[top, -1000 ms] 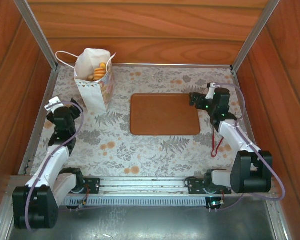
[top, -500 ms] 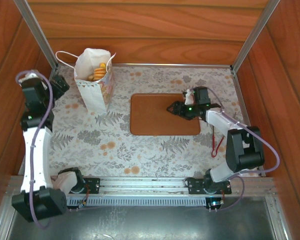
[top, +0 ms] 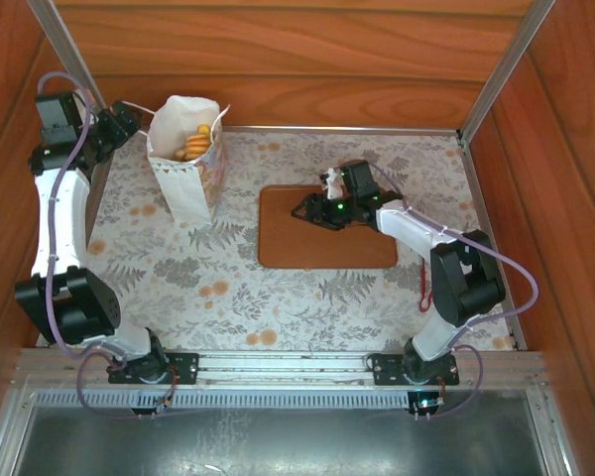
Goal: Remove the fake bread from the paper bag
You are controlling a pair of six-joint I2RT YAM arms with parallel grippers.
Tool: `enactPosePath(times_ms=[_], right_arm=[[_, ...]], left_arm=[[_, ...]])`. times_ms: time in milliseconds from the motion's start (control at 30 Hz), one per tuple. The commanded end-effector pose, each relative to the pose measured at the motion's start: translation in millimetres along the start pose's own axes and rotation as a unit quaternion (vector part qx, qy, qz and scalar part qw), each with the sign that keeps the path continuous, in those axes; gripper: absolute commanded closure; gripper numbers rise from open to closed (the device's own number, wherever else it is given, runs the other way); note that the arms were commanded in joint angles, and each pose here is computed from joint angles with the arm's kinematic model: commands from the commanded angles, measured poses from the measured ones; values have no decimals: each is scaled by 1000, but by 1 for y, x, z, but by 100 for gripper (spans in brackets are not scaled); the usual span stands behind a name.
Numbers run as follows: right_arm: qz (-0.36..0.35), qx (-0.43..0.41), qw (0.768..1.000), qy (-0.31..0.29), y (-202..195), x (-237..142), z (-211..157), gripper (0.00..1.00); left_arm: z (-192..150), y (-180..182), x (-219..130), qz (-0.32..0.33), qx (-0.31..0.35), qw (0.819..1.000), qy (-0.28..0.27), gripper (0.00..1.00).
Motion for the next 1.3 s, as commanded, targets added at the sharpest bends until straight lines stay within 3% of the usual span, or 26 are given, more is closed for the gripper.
enactPosePath(times_ms=[0,267,433,733,900,1267], right_arm=[[32,-7,999,-13,27,6,5,29],[62,-77,992,-74,106,18,17,30],[65,-109,986,-108,144,27,26,28],[89,-113,985,-93,170,53,29,28],[99,-109,984,-96,175,59,32,28],[98,-80,987,-103,180,70,44,27]], left_arm=[[9,-1,3,-16,-13,1000,8,6],[25,7,30,-41,-29,998,24,18],[32,20,42,-48,-61,996,32,37],[42,24,33,-64,-61,996,22,41],[49,31,36,-73,-75,994,22,54],[57,22,34,-102,-84,991,24,100]])
Point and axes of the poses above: each hand's point on the last joint's axis, 136 mm out from that joint toward the fingers, its own x axis out along the fingers, its own y axis along the line the jaws close on, z = x × y, the point moved 9 cm from there along -x, back along the fingers, and after that the axes turned 8 degrees about x, right-handed, at the moved point
